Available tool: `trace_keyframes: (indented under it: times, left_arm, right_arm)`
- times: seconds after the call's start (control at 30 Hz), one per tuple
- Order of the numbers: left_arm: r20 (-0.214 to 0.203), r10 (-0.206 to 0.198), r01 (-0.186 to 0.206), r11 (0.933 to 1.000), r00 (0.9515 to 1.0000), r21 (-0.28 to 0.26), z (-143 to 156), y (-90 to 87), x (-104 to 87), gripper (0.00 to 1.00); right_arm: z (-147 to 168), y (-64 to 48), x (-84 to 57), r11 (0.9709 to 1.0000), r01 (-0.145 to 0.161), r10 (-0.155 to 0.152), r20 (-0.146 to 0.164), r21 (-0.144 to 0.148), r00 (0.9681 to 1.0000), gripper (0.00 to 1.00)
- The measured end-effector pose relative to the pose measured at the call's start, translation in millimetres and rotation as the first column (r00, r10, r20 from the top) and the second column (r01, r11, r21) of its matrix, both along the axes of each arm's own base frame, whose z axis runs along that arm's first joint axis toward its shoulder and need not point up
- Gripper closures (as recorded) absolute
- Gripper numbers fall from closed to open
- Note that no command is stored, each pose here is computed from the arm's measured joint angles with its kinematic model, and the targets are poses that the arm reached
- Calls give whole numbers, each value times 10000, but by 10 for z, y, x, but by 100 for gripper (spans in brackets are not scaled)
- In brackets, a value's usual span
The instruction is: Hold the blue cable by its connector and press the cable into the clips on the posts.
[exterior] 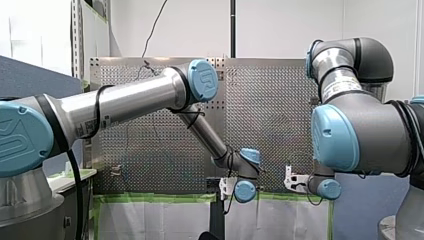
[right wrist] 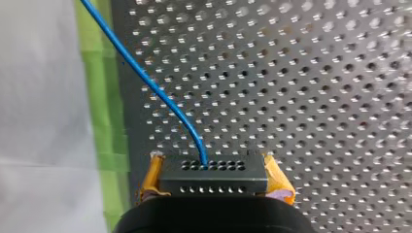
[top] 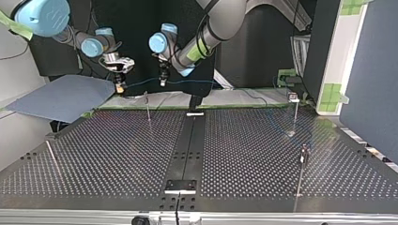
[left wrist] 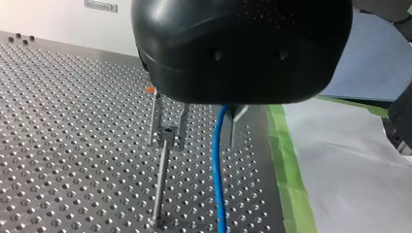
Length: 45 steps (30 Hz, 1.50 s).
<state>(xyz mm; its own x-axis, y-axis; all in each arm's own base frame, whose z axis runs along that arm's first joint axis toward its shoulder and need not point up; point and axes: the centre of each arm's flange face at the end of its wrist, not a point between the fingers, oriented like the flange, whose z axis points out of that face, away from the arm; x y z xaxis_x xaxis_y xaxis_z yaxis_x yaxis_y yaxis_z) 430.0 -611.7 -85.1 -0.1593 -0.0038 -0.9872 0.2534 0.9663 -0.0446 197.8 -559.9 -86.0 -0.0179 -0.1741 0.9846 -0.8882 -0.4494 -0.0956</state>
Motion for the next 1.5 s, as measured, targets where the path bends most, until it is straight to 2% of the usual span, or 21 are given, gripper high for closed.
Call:
trace_keyframes:
  times: [0.13, 0.27, 0.5, 0.67, 1.03, 1.5]
  left_arm:
    - [170, -214, 215, 9998, 9996, -20, 83, -91, 50, 100]
    - [167, -420, 420, 9991, 9990, 3, 145, -148, 94, 100]
    - [-10, -543, 543, 9981, 9985, 291, 156, -112, 174, 100]
    - [16, -602, 601, 9975, 9982, 370, 190, -113, 240, 100]
    - [91, -744, 742, 9969, 9972, 265, 374, -204, 408, 100]
    - [-25, -743, 743, 9969, 9972, 275, 340, -158, 420, 100]
  right_arm:
    - [98, -55, -48, 9999, -18, 19, 118, -105, 9999, 100]
    - [159, -106, -127, 9999, 48, -44, 294, -148, 9996, 100]
    - [228, -249, -245, 9992, 289, -270, 686, -262, 9973, 100]
    - [281, -343, -220, 9988, 250, -216, 828, -413, 9963, 100]
    - [335, -413, -110, 9983, 72, -21, 881, -578, 9961, 100]
    - [370, -474, -78, 9981, 76, -1, 1204, -617, 9927, 100]
